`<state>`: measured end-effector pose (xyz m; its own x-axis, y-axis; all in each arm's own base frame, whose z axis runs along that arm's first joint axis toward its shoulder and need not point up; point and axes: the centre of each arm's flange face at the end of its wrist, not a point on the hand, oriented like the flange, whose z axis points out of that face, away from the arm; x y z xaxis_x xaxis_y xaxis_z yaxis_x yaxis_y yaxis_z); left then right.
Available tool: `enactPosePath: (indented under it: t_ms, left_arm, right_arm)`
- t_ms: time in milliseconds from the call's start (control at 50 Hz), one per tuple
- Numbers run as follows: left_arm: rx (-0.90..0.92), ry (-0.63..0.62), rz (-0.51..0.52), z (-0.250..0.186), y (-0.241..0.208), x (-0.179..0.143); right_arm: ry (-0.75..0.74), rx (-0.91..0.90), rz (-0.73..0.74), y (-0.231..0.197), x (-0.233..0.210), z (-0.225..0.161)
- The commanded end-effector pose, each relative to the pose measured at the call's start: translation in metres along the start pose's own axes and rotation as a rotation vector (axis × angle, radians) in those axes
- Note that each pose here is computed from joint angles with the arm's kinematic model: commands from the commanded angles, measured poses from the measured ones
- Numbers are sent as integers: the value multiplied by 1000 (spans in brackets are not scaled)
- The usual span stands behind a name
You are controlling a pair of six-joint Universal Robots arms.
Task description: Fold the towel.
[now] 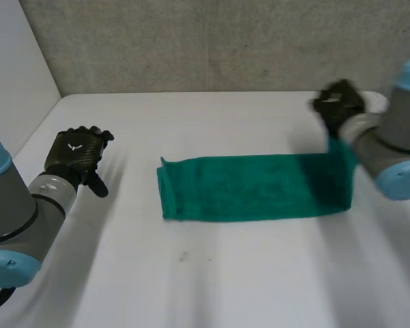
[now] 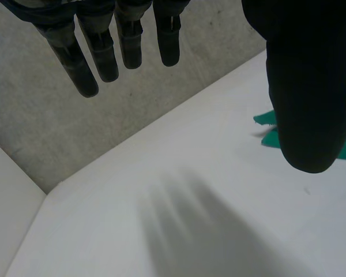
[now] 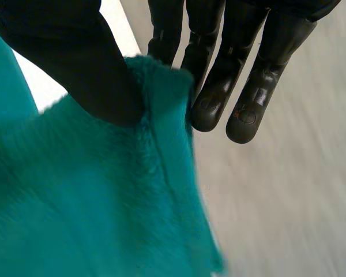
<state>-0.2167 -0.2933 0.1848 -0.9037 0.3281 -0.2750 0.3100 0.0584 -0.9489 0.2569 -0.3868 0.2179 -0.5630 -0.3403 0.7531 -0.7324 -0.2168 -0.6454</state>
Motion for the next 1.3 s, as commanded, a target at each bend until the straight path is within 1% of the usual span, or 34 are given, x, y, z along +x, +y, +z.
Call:
enactPosePath:
  t_ms: [20,60,100,180,260,320,360,380,400,420,440,460,480,540,560,580,620,640,720,780,800,860,880,940,980,1040,1100,1200,1300]
  left_arm:
    - [27,-6,2,-2,-9,-1]
    - [36,-2,2,-2,-11,0]
    - [47,1,3,-2,-13,2]
    - [69,17,6,-3,-19,8]
    - [90,36,11,-2,-23,15]
    - [141,62,14,-1,-34,27]
    - [174,87,14,0,-40,38]
    - [185,94,14,1,-43,41]
    - [186,94,14,1,-43,41]
    - [218,131,15,-1,-50,56]
    - [229,142,16,-1,-53,61]
    - [241,155,16,-2,-57,66]
    - [250,169,15,-2,-59,72]
    - [284,217,15,-3,-67,93]
    - [292,230,15,-4,-69,98]
    - [303,259,13,-4,-70,110]
    - [303,284,13,-3,-69,122]
    - [303,300,15,-1,-66,130]
    - [288,313,24,14,-56,144]
    - [274,300,26,21,-49,147]
    - [254,262,25,30,-41,148]
    - [234,209,32,40,-34,144]
    - [217,183,41,44,-28,141]
    - [195,158,72,48,-21,137]
    - [165,134,116,50,-12,128]
    - [114,136,169,44,1,124]
    - [91,141,186,37,4,122]
    - [57,152,195,19,8,118]
    - [45,155,196,12,9,116]
  right_arm:
    - [-291,441,-50,-117,-119,-50]
    - [-344,478,-58,-122,-145,-57]
    - [-418,512,-68,-124,-187,-67]
    - [-469,510,-74,-119,-214,-73]
    - [-475,493,-72,-115,-219,-73]
    - [-442,479,-49,-115,-209,-68]
    - [-389,449,-6,-120,-193,-65]
    - [-366,433,21,-123,-183,-64]
    - [-309,393,87,-124,-162,-61]
    - [-282,365,127,-121,-150,-58]
    - [-261,336,170,-118,-141,-56]
    - [-261,336,171,-118,-141,-56]
    - [-220,251,294,-102,-118,-54]
    - [-216,181,419,-88,-102,-57]
    - [-216,142,484,-79,-94,-61]
    - [-218,117,512,-74,-91,-62]
    - [-221,63,557,-61,-87,-64]
    - [-224,3,588,-45,-85,-67]
    - [-224,-112,613,-12,-85,-70]
    - [-225,-141,615,-4,-88,-72]
    - [-223,-172,619,6,-90,-74]
    - [-216,-190,622,14,-90,-74]
    - [-213,-190,625,16,-89,-73]
    - [-217,-176,629,20,-91,-71]
    - [-223,-172,630,20,-92,-71]
    - [-231,-156,632,21,-93,-69]
    - [-234,-170,636,27,-95,-67]
    - [-248,-198,639,35,-103,-67]
    - [-249,-203,638,37,-105,-67]
